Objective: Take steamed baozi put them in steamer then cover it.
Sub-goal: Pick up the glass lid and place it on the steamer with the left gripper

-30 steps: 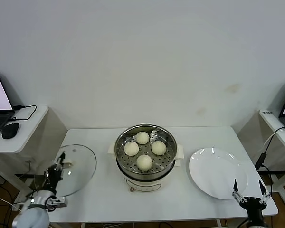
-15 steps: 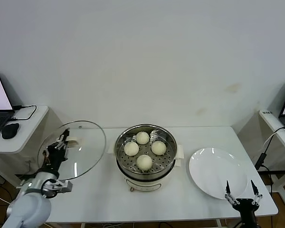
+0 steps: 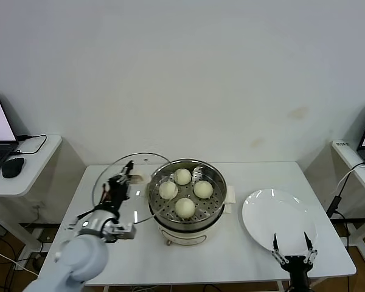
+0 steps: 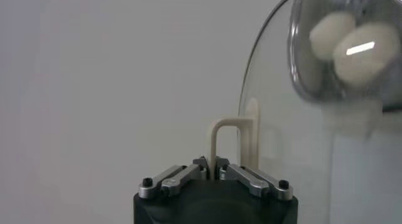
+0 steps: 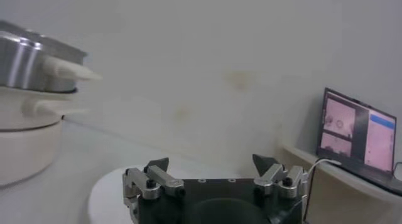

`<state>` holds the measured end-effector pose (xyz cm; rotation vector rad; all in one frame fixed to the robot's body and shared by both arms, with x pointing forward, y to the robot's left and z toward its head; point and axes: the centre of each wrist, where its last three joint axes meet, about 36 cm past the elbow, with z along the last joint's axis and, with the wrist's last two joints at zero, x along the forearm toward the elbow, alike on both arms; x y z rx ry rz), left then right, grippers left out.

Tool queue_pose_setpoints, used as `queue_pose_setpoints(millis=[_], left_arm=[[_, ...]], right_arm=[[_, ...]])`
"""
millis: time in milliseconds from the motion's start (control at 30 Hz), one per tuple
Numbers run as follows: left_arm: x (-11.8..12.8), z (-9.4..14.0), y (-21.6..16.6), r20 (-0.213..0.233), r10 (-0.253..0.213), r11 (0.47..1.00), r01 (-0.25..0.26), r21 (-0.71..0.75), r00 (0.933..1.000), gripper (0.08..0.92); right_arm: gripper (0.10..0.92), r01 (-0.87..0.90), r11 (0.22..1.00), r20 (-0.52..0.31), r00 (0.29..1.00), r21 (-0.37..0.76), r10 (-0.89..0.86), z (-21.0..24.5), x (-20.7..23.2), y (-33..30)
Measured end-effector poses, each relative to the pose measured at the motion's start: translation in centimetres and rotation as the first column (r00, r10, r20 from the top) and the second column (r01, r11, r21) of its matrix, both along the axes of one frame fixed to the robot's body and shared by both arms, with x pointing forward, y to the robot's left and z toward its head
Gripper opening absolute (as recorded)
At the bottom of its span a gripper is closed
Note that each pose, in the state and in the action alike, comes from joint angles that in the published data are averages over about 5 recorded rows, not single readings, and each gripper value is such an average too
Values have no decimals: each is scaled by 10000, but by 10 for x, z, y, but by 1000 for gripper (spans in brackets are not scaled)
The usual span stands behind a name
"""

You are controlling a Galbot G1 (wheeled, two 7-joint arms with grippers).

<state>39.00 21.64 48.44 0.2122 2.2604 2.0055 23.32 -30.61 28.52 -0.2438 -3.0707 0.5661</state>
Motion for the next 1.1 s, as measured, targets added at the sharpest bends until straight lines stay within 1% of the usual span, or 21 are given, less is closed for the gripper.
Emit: queue_pose_setpoints(millis=[200, 433, 533, 733, 1100], left_arm=[[14, -3, -42, -209, -341, 9993, 345, 169, 9992, 137], [28, -5, -83, -246, -540, 9974, 551, 468, 9982, 137], [34, -6, -98, -217, -515, 9970, 526, 565, 9984, 137], [43, -14, -122, -296, -355, 9966, 376, 734, 9989, 137], [50, -25, -156, -285, -40, 9960, 65, 888, 9996, 137]], right_arm=[[822, -78, 9999, -183, 9998, -97, 76, -9, -3, 9], [823, -129, 9997, -216, 9997, -208, 125, -15, -2, 14], [822, -202, 9995, -240, 9995, -238, 196, -16, -1, 17], [823, -325, 9991, -334, 9989, -257, 316, -20, -1, 21], [823, -538, 9983, -387, 9978, -212, 530, -24, 1, 27]])
